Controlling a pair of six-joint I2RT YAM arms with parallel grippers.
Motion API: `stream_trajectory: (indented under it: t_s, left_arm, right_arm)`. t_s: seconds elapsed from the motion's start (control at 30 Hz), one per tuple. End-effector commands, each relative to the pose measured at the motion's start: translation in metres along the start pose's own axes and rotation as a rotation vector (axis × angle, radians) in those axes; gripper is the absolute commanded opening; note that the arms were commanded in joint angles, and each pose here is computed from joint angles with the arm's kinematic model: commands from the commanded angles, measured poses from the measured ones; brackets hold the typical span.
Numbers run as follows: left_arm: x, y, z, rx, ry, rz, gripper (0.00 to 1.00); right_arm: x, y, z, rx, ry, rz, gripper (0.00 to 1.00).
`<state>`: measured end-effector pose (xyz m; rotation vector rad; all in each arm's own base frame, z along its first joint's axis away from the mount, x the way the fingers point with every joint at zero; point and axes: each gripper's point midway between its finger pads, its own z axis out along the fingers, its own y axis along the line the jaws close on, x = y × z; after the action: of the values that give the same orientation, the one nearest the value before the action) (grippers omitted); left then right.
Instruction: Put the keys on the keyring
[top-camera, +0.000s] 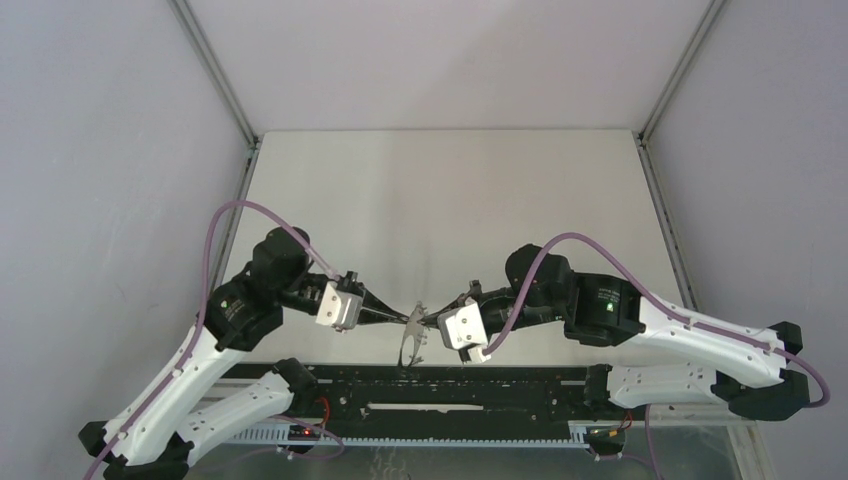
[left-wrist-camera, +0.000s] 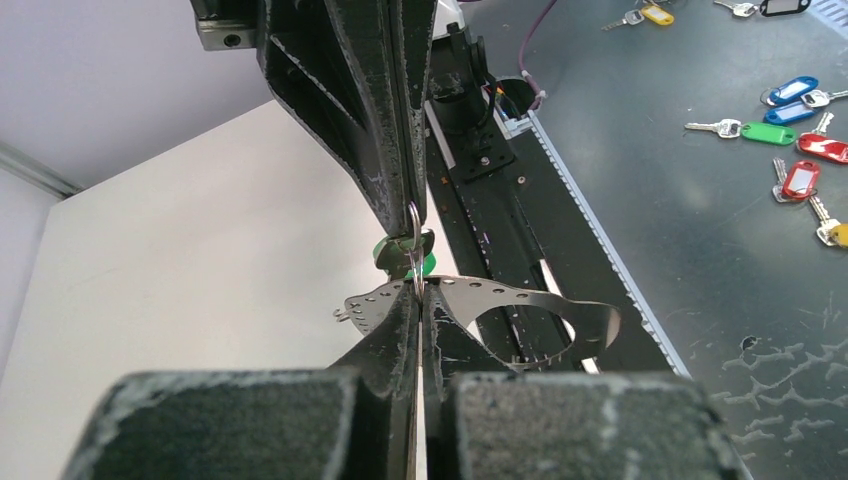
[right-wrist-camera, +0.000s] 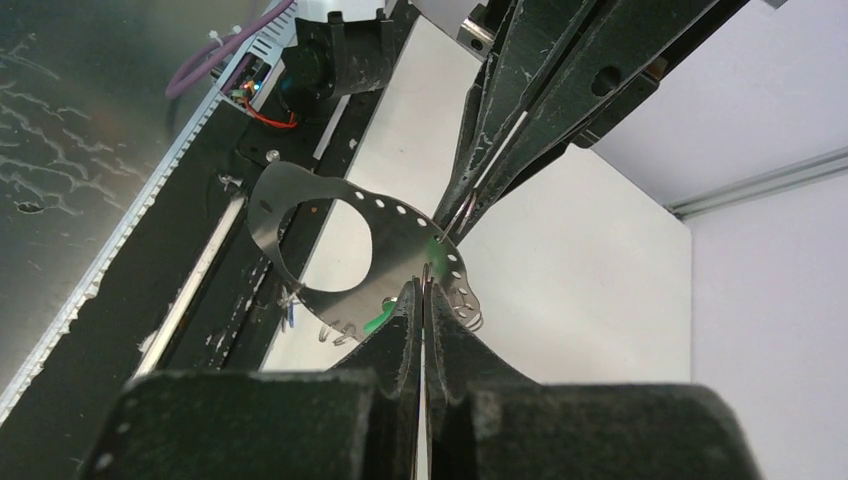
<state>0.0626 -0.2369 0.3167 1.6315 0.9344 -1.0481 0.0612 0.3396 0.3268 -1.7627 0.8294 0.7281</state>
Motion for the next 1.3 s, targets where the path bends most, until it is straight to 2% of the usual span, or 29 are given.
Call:
stream_trajectory:
  t_s: [0.0,1.27]
  left_arm:
    - [-0.0182,0.0028,-0.0028,-0.014,-0.030,0.051,0.00]
    - [-0.0143,0.0065,-0.0010,-0.027,-0.016,0.000,0.00]
  right_arm:
    - [-0.0237,-0.0174,-0.0044,0.041,-0.044,-0.056,0.00]
    - [-0.0291,-0.0159,-0.0009,-0.011,-0.047,-0.091,0.00]
